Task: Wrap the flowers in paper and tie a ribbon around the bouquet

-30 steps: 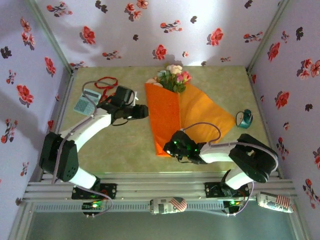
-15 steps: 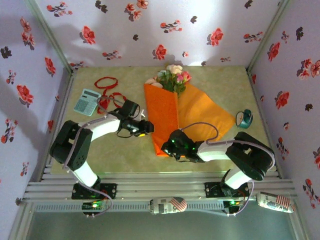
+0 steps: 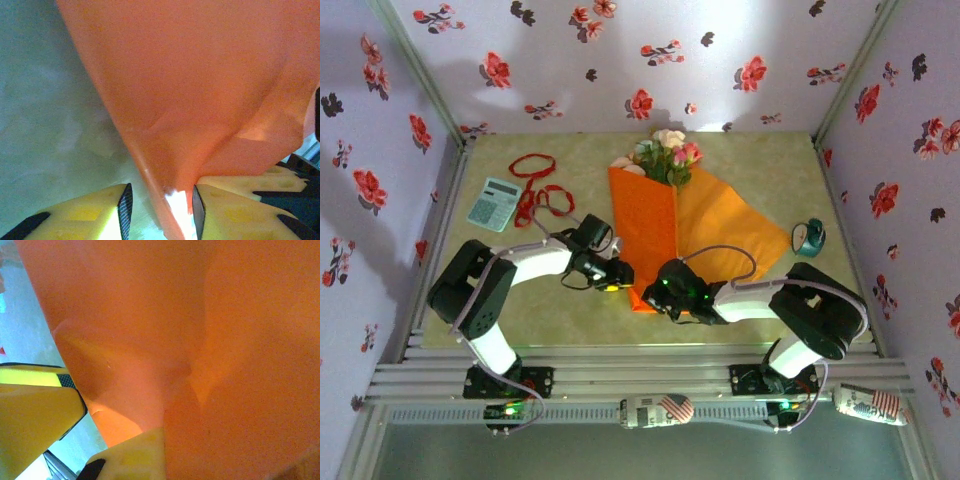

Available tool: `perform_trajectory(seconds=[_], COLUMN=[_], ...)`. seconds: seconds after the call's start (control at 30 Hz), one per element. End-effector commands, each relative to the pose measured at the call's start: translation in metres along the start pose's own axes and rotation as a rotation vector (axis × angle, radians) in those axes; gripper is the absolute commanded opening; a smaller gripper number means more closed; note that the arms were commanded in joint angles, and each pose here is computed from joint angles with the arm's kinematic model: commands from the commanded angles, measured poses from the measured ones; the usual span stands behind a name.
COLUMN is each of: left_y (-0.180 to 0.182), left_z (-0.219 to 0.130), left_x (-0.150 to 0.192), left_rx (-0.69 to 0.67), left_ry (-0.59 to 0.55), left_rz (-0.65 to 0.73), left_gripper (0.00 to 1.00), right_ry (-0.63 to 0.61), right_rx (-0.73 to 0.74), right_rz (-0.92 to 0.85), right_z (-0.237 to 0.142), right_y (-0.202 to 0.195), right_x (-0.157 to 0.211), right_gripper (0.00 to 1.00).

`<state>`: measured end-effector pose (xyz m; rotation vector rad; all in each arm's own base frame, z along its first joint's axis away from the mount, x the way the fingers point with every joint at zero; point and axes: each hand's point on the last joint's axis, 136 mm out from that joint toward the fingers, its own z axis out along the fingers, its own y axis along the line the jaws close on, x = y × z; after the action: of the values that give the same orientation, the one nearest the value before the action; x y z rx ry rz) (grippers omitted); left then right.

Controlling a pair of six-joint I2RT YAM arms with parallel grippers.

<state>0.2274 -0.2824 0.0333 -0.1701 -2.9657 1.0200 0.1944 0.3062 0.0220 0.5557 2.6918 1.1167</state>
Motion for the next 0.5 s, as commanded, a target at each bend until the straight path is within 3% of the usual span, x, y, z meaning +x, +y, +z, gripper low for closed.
perform_trajectory(seconds=[0.0,0.1,0.33,0.47], left_y=[-0.001,-0.001,-0.003,-0.005], left_z=[0.002,0.007,0.008,0.006], left_x=[0.010,0.011,0.009,0.009], left_rx=[0.003,0.003,0.017,0.027], left_ry=[0.025,0.037,0.028,0.030], left_rz=[-0.011,-0.014,-0.034,-0.037], left_gripper=[0.37,0.31,0.02,0.00], right_ry=[0.004,0.006,-0.017,-0.030], right_rx=[0.006,0.001,-0.007,-0.013], right_rz=[0.024,0.032,0.218,0.437], right_z=[0.002,0.002,-0.010,-0.021], right_y=[-0.001,0.000,0.001,0.004], right_x=[0.000,0.000,-0.002,-0.002], right_gripper=[0.00,0.02,0.35,0.44])
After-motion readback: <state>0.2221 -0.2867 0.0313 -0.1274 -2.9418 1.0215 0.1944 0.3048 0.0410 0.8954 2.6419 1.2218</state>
